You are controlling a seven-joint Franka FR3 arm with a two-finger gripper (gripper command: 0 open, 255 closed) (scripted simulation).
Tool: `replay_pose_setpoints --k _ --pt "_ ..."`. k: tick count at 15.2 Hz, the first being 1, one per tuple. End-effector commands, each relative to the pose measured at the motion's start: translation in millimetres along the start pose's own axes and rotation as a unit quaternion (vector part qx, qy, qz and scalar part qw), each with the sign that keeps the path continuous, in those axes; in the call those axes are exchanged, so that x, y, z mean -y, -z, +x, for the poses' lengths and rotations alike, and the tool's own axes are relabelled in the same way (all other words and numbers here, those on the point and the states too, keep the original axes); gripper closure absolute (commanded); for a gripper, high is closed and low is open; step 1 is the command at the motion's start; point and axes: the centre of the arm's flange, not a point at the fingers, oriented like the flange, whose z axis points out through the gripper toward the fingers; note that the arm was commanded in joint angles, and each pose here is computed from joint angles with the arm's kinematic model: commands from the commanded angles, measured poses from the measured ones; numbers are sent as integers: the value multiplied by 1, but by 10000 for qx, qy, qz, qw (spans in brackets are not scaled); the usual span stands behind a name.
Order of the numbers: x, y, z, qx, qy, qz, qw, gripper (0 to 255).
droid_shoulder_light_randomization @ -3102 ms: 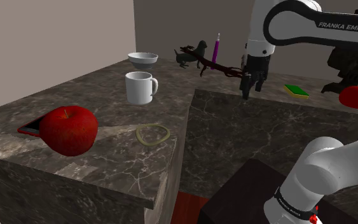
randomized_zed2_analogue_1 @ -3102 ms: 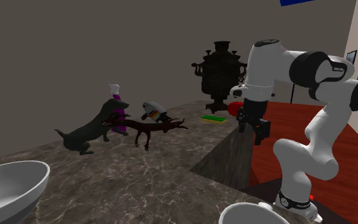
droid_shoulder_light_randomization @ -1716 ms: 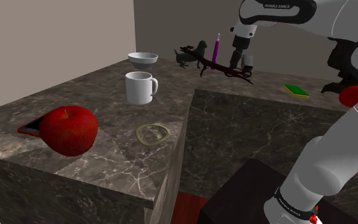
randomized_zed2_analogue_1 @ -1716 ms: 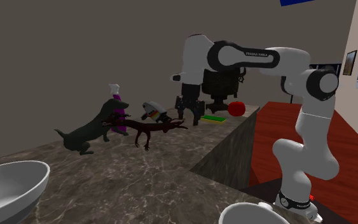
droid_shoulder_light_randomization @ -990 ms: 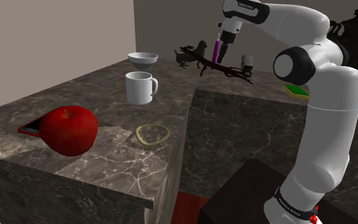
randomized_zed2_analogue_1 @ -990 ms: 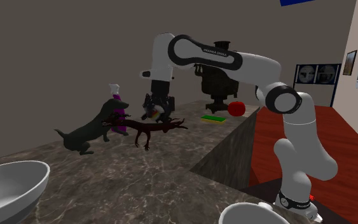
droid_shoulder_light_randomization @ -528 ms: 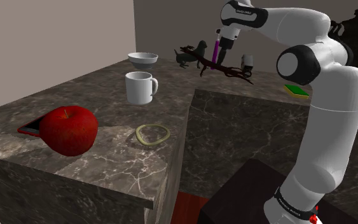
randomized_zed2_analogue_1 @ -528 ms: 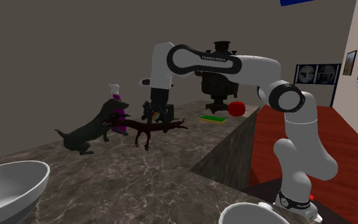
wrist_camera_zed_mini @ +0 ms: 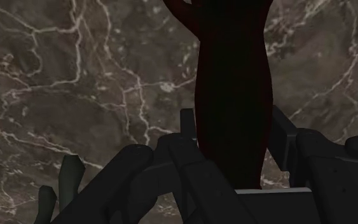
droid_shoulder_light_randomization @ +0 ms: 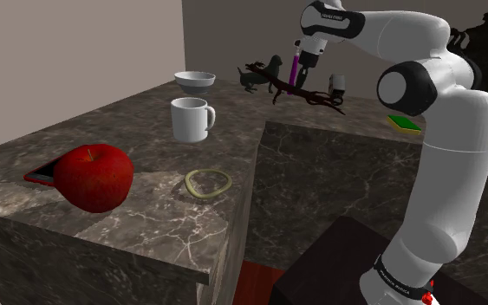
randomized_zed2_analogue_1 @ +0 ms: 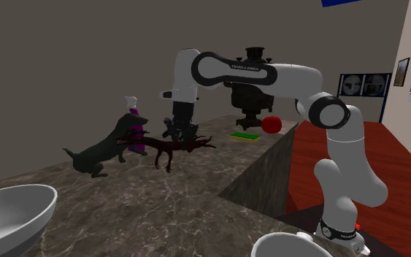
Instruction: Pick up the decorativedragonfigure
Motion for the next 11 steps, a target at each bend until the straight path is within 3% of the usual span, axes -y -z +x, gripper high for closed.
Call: replay_pose_setpoints --k 1,11 --pt "0 0 0 2 -3 1 10000 255" --pt "0 41 7 2 -3 1 10000 255"
